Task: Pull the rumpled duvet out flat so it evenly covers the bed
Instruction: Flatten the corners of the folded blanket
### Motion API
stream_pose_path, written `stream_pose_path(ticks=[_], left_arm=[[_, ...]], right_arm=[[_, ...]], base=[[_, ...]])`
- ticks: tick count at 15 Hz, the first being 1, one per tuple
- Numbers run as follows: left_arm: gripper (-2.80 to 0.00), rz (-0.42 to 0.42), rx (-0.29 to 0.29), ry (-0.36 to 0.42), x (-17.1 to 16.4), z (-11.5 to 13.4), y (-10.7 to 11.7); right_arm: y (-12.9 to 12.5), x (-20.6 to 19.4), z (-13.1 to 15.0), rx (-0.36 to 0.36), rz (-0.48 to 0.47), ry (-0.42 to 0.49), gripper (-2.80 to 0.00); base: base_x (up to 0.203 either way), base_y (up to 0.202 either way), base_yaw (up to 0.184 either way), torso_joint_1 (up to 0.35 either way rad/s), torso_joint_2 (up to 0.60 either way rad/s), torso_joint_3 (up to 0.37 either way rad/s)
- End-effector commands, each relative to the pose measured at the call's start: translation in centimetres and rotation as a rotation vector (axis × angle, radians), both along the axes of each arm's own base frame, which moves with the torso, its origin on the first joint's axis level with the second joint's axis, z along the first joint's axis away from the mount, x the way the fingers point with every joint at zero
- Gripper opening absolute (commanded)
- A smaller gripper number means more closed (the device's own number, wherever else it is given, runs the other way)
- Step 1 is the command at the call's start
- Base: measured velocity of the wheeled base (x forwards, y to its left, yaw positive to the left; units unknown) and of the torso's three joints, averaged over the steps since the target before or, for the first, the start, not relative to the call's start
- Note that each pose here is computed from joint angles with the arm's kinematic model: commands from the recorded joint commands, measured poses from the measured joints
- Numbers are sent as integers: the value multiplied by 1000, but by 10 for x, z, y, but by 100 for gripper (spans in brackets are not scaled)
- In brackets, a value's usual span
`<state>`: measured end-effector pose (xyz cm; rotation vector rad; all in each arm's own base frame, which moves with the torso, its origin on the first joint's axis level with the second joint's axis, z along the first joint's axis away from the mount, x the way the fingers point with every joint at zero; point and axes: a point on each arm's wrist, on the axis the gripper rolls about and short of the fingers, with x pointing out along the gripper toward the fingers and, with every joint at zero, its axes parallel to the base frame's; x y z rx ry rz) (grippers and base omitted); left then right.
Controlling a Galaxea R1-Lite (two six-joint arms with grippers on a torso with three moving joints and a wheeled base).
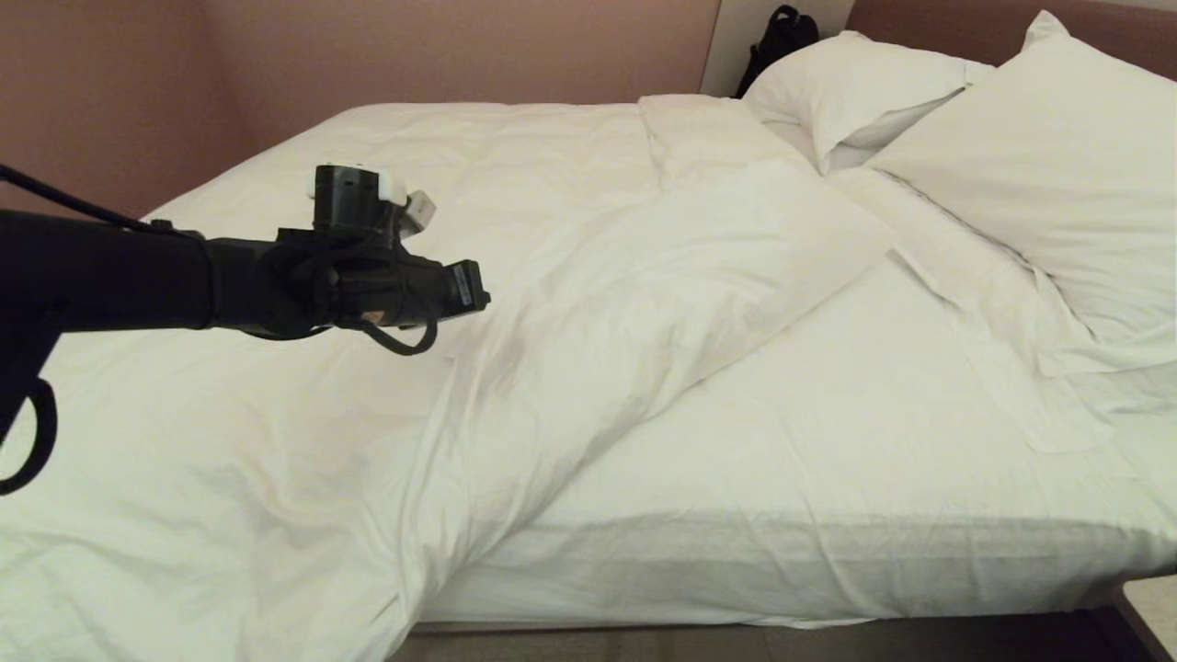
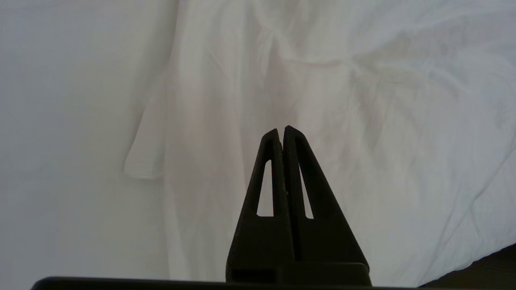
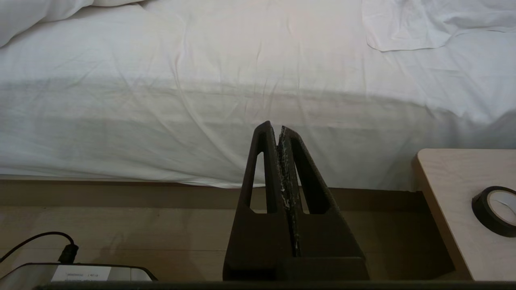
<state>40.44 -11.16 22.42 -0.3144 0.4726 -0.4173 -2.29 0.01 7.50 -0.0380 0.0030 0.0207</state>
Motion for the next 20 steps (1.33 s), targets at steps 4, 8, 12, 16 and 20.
stream_pose_path(ticks=[4,8,12,16,20], left_arm=[[-280,6,35,11,16,-15,6],[0,-5,60,16,24,-26,4],[0,-6,70,15,30,-32,3],[0,16,78,26,43,-46,10],[0,31,94,34,53,-62,16]], right_arm=[[0,0,0,0,1,1,-280],[0,0,0,0,1,1,-280],[0,0,0,0,1,1,-280],[0,0,0,0,1,1,-280],[0,0,0,0,1,1,-280]], base=[[0,0,0,0,0,0],[0,0,0,0,0,0],[0,0,0,0,0,0],[0,0,0,0,0,0],[0,0,0,0,0,0]])
